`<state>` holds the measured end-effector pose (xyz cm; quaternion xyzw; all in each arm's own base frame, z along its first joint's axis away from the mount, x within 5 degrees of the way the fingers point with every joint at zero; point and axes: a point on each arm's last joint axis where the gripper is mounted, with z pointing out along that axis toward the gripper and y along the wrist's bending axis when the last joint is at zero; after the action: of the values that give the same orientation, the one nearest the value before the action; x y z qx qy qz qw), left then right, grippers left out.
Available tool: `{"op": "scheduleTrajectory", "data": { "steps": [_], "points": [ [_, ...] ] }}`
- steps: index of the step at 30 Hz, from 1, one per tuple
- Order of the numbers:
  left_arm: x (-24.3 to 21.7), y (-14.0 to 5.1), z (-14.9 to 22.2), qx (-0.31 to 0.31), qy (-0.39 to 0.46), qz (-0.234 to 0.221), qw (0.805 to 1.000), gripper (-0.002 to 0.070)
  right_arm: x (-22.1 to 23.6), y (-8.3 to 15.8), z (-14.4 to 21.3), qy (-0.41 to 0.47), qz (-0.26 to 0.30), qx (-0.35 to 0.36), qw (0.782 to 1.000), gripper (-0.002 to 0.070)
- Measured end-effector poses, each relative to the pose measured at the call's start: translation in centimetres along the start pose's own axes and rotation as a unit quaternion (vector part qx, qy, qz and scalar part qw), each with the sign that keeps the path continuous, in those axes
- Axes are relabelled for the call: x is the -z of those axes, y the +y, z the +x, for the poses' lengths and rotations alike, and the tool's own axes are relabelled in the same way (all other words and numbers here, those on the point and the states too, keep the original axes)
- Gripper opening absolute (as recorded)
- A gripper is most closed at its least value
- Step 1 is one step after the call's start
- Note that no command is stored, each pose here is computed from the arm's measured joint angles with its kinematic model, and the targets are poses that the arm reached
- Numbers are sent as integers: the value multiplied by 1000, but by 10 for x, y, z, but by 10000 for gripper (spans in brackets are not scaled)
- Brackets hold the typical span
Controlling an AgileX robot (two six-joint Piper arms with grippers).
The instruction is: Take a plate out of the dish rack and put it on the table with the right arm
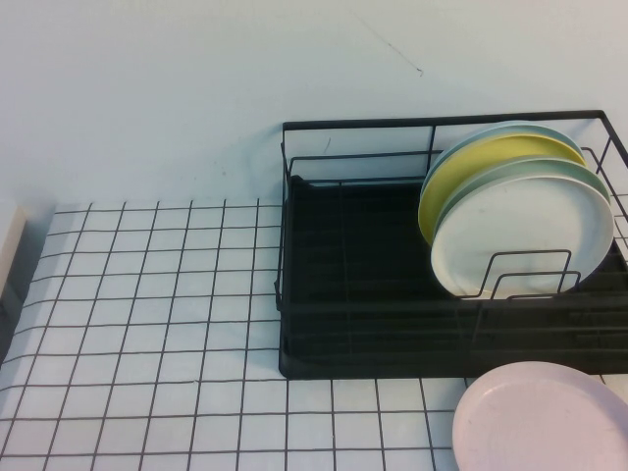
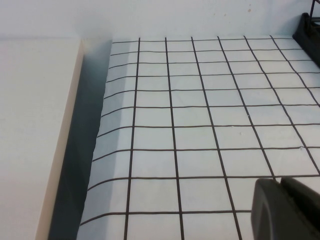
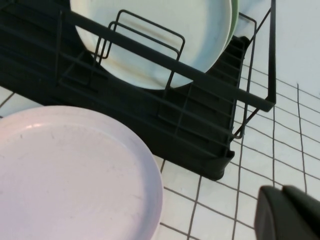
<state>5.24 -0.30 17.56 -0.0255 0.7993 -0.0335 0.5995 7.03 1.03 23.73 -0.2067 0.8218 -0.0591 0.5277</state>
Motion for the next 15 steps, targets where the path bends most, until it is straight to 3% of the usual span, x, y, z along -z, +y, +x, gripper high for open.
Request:
{"op": "scheduleTrajectory", "data": {
  "steps": [9,15],
  "points": [
    [0,0,0,0,0,0,1000,-3,-1,0,1,-7,3,-3,1000,-2],
    [0,0,0,0,0,0,1000,-3,-3,11,30,-13,13,-6,1000,-2]
  ]
}}
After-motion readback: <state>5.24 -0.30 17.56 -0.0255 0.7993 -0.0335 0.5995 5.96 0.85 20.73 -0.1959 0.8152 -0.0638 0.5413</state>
